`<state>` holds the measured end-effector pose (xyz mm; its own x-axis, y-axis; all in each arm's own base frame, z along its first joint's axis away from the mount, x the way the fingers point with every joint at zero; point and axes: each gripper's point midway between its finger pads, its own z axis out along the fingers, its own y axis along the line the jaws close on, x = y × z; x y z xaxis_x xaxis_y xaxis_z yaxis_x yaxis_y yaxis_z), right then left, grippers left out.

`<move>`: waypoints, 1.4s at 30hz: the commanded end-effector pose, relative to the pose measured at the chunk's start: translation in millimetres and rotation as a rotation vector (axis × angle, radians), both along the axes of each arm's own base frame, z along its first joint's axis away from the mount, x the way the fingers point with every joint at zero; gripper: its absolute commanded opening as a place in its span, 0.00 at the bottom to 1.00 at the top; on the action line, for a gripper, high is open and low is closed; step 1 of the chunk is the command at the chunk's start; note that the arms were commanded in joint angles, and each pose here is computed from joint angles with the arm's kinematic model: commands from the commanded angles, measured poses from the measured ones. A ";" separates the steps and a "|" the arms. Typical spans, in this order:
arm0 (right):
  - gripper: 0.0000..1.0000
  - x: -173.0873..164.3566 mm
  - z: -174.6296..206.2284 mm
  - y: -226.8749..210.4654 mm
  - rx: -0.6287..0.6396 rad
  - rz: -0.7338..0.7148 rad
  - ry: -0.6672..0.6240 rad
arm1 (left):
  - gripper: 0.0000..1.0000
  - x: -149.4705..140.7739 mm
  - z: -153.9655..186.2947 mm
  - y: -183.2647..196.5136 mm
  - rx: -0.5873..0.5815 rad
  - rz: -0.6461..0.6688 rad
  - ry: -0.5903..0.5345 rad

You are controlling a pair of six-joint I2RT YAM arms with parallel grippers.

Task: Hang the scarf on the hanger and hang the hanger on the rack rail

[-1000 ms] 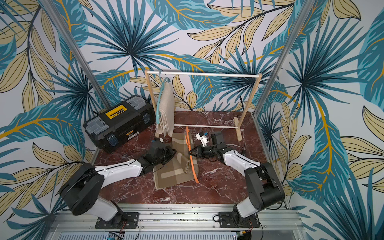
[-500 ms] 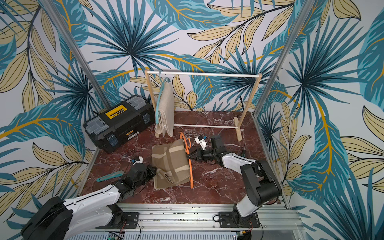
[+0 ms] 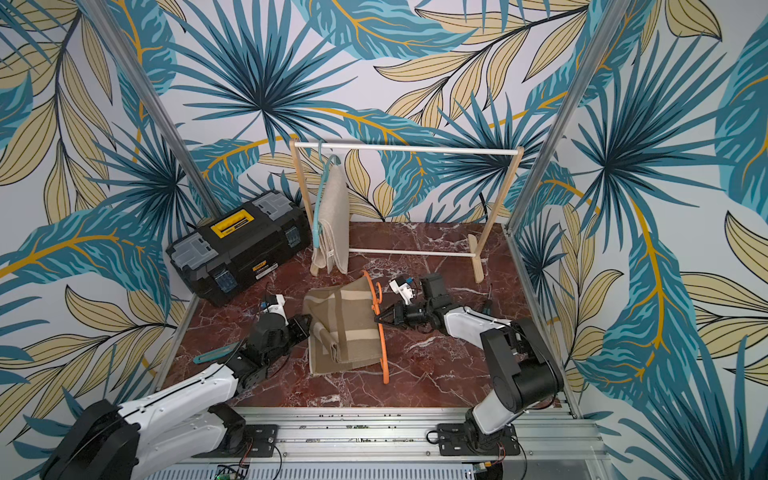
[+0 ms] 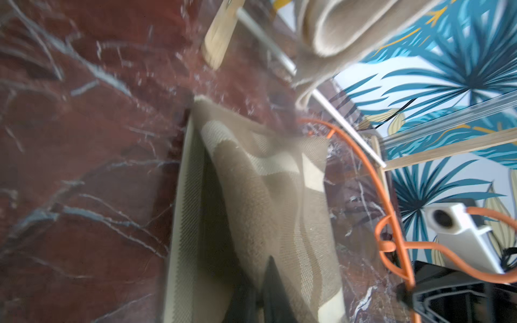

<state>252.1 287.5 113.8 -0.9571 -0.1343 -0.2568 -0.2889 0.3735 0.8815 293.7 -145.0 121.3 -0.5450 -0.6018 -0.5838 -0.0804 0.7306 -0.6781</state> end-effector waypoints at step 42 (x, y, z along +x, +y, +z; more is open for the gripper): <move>0.00 77.3 242.1 28.0 0.177 -0.114 -0.257 | 0.74 5.2 212.8 -173.8 -0.290 -0.416 -0.344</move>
